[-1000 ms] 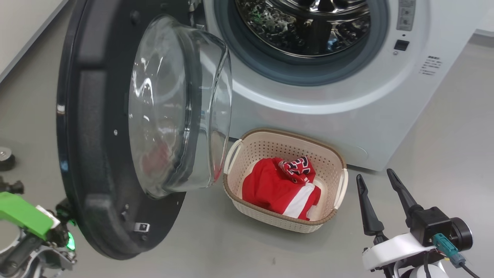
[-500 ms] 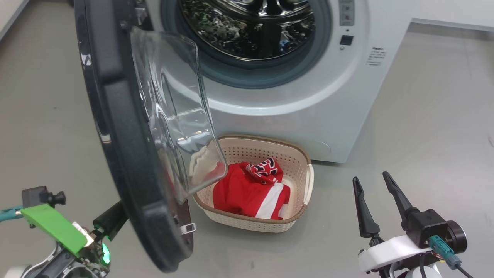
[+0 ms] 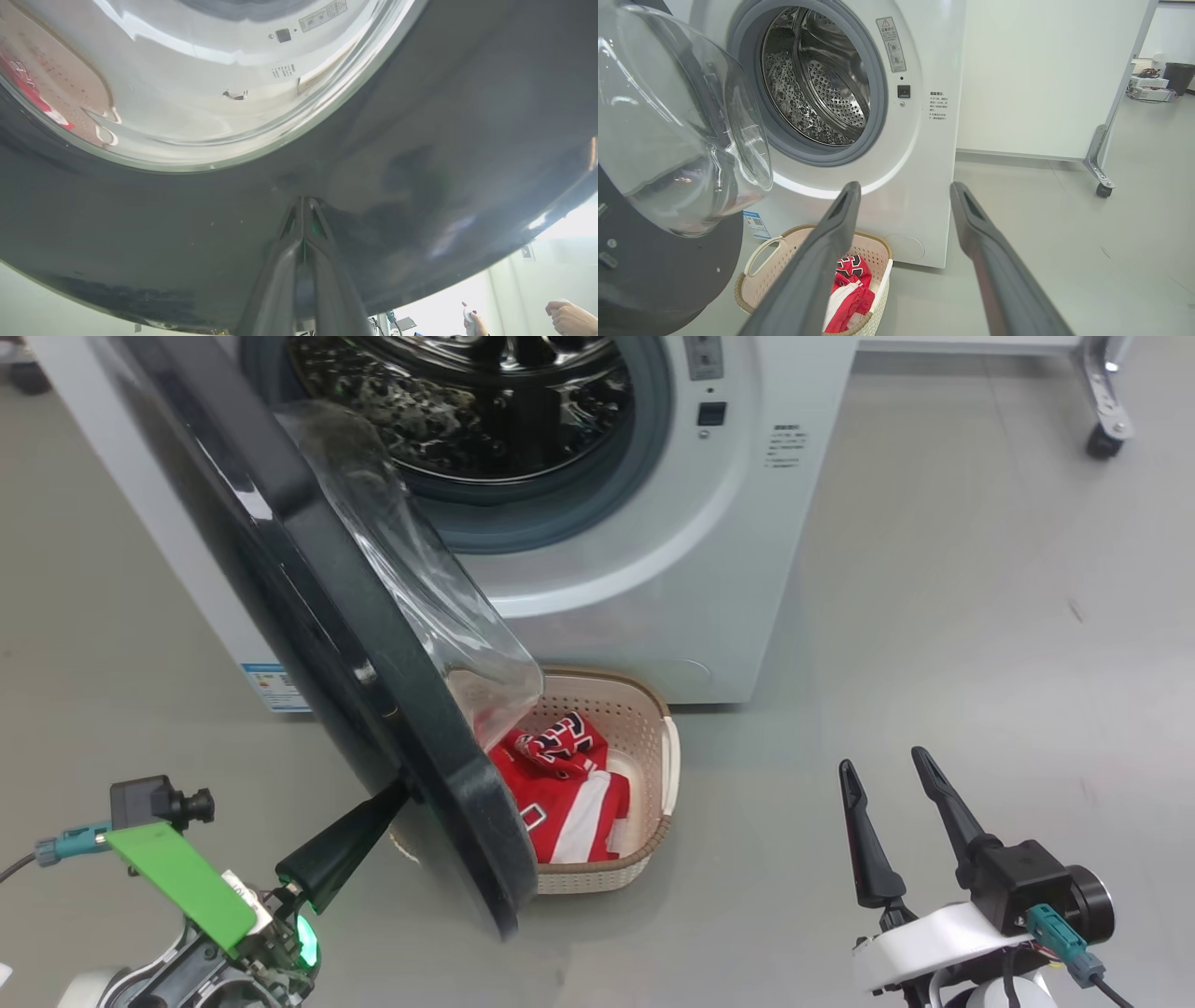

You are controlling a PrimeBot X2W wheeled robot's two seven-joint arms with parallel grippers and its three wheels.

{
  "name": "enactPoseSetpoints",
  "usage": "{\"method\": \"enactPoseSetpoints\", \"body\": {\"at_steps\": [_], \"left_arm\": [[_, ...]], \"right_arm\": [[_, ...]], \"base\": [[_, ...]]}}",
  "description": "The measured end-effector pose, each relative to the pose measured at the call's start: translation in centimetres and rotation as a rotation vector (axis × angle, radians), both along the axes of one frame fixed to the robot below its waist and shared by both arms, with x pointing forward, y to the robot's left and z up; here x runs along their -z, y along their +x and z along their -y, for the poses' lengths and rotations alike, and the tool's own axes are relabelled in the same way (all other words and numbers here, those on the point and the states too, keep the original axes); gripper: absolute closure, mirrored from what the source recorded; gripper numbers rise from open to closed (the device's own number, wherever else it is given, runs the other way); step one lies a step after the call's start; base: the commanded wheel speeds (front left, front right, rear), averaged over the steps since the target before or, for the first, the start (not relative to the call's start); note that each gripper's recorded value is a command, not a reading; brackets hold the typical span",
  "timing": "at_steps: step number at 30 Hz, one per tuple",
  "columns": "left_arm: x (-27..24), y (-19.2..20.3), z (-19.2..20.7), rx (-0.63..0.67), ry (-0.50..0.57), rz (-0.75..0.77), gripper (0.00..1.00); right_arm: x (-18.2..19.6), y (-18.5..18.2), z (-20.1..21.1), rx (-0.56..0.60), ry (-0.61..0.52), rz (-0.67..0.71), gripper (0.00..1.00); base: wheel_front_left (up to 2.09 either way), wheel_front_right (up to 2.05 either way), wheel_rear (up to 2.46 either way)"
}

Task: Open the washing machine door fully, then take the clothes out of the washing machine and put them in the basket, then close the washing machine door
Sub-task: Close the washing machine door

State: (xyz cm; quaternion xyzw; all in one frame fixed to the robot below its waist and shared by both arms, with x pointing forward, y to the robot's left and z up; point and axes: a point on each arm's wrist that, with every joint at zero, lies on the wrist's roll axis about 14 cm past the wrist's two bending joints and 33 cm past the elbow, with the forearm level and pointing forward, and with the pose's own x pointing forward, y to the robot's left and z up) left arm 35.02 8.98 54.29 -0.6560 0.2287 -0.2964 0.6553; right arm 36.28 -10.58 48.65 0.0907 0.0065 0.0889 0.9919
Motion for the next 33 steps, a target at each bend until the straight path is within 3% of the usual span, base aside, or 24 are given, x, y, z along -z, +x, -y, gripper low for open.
{"method": "enactPoseSetpoints", "body": {"at_steps": [20, 33], "left_arm": [[-0.6, 7.3, 7.8, 0.194, -0.075, 0.025, 1.0], [1.7, 12.4, 11.4, 0.246, -0.081, -0.043, 1.0]], "right_arm": [[1.3, 0.9, 4.9, 0.163, 0.005, -0.041, 0.0], [2.8, 1.9, 6.8, 0.215, -0.013, -0.082, 0.0]], "base": [[0.0, 0.0, 0.0], [0.0, 0.0, 0.0]]}}
